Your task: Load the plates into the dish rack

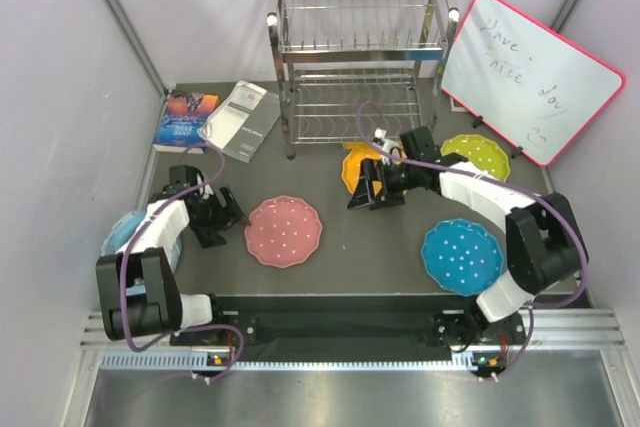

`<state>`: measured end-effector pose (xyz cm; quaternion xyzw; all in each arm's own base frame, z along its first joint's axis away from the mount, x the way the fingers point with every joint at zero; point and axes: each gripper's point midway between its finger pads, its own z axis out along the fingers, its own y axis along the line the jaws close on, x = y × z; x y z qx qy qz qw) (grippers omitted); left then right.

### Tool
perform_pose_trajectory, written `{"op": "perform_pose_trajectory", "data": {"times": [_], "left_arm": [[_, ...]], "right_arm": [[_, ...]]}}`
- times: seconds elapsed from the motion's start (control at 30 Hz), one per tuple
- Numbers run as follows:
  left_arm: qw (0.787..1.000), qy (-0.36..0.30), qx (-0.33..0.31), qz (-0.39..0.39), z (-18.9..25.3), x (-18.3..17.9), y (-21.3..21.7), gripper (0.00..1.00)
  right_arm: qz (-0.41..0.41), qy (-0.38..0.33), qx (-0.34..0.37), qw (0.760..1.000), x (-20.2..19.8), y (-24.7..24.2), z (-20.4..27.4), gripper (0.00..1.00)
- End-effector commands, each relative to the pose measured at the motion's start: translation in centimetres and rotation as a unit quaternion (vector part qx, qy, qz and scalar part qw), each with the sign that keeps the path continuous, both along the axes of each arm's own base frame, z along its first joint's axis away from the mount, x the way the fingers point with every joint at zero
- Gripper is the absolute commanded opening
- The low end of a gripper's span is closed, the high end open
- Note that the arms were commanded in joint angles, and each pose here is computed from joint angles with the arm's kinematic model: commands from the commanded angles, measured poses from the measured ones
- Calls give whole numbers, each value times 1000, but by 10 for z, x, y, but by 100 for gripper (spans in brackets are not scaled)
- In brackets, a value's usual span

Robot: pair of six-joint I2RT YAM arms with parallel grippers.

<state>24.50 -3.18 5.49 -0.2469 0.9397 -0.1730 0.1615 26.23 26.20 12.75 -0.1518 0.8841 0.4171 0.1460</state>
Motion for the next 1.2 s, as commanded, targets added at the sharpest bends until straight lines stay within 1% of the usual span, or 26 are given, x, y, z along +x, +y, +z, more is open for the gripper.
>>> {"op": "perform_pose_trajectory", "data": {"times": [0.0, 0.03, 0.07, 0.1, 0.13, 0.2, 0.27, 0.3, 0.33, 0.4, 0.5, 0.57, 0.6, 0.63, 0.67, 0.73, 0.8, 0.87, 0.93, 1.03, 1.17], "left_arm": [[998, 18, -57, 1, -14, 2, -26, 86], [998, 24, -62, -10, -16, 0, -34, 86], [997, 27, -65, -14, -18, -1, -39, 86], [996, 37, -76, -13, -21, -4, -46, 86], [996, 40, -78, -25, -24, -7, -54, 86], [995, 41, -83, -28, -28, -6, -60, 86], [995, 35, -89, -29, -29, -3, -62, 84], [994, 39, -90, -42, -30, -6, -69, 83], [994, 38, -93, -46, -30, -6, -71, 81], [993, 43, -97, -48, -32, -7, -73, 79], [992, 45, -104, -55, -31, -8, -78, 75], [992, 47, -107, -56, -32, -9, -80, 73], [992, 47, -107, -54, -32, -9, -80, 72], [992, 47, -108, -53, -32, -9, -80, 72], [992, 49, -108, -52, -33, -10, -80, 72], [992, 49, -109, -50, -34, -10, -80, 71], [991, 55, -115, -50, -36, -13, -82, 67], [990, 56, -122, -50, -38, -16, -84, 64], [989, 58, -125, -51, -39, -17, -86, 60], [989, 63, -121, -58, -41, -17, -88, 57], [989, 62, -119, -70, -41, -16, -92, 56]], "right_arm": [[-11, -12, 44, 999, 9, 30, -12, 100], [-22, 7, 44, 999, 5, 34, -23, 100], [-29, 6, 48, 998, 5, 38, -25, 100], [-34, -18, 66, 997, 13, 46, -20, 100], [-38, -12, 68, 997, 8, 53, -25, 100], [-37, -26, 75, 996, 9, 64, -24, 100], [-53, -14, 72, 996, 9, 73, -32, 100], [-56, -18, 83, 995, 11, 78, -30, 100], [-66, -3, 79, 995, 9, 81, -39, 100], [-67, -6, 86, 994, 7, 87, -42, 100], [-69, 7, 85, 994, 1, 96, -54, 100], [-81, 41, 81, 993, -3, 99, -67, 100], [-81, 50, 88, 992, -4, 102, -69, 100], [-76, 81, 90, 990, -12, 103, -78, 100], [-71, 91, 92, 989, -15, 104, -80, 100], [-65, 115, 80, 988, -22, 101, -93, 99], [-59, 115, 82, 988, -25, 101, -96, 98], [-45, 130, 91, 986, -30, 105, -99, 97], [-30, 136, 104, 985, -33, 115, -97, 94], [-13, 137, 116, 984, -35, 127, -94, 90], [-11, 128, 134, 983, -32, 139, -86, 89]]}}
